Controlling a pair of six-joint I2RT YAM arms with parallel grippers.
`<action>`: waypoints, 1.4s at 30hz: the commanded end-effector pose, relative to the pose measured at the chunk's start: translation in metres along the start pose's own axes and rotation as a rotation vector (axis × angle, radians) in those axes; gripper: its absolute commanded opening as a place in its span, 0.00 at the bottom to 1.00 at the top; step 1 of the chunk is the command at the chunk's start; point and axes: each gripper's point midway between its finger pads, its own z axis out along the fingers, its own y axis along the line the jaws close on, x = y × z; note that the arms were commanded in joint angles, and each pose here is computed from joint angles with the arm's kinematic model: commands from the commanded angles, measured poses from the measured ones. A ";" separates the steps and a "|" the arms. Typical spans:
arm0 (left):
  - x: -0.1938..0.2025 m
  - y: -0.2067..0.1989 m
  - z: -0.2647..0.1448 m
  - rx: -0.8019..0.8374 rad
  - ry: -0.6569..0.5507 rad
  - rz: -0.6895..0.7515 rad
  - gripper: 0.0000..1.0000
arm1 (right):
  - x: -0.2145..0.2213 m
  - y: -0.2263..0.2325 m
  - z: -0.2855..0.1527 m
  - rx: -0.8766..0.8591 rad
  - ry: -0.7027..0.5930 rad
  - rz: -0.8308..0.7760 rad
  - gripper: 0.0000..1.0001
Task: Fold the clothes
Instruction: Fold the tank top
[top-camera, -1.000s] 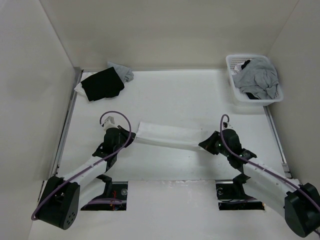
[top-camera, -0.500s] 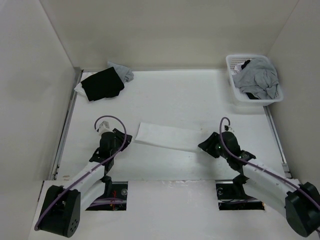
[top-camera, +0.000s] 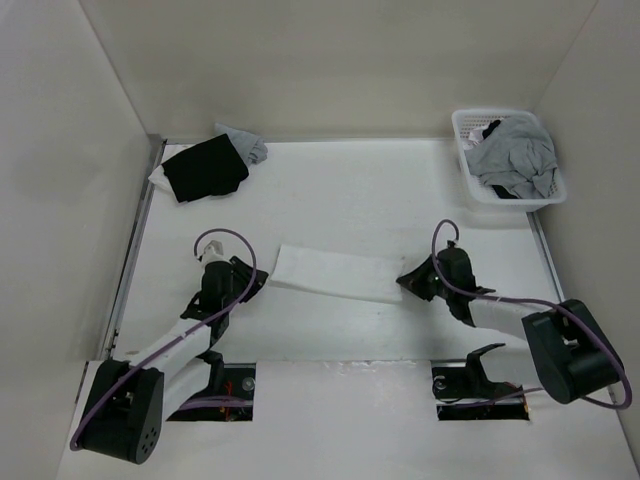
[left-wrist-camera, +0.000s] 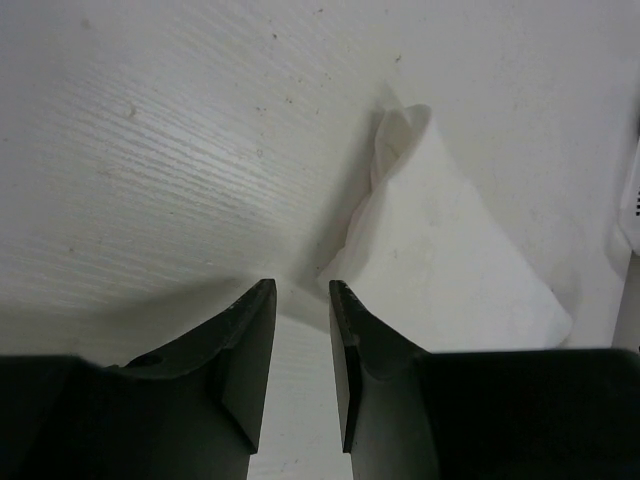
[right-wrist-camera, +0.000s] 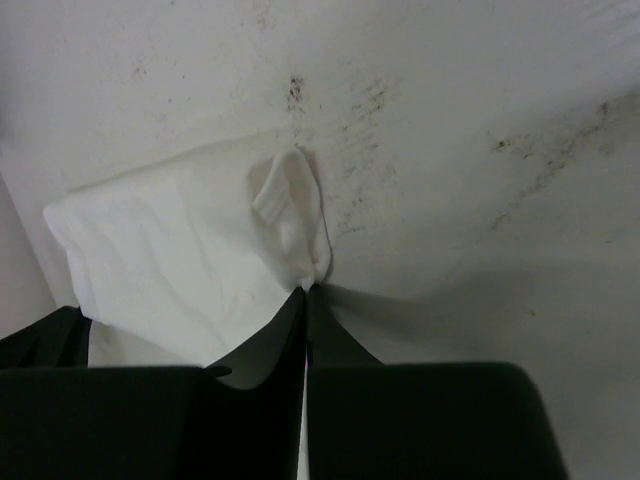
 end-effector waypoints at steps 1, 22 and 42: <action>-0.026 -0.041 -0.004 0.128 -0.074 0.020 0.27 | -0.028 0.033 -0.003 -0.129 -0.080 0.024 0.00; -0.008 -0.084 -0.018 0.265 -0.012 0.042 0.28 | -0.064 0.130 -0.067 0.006 -0.220 -0.335 0.00; -0.013 -0.073 -0.029 0.321 -0.004 0.005 0.30 | 0.109 0.245 0.012 -0.039 0.085 -0.503 0.33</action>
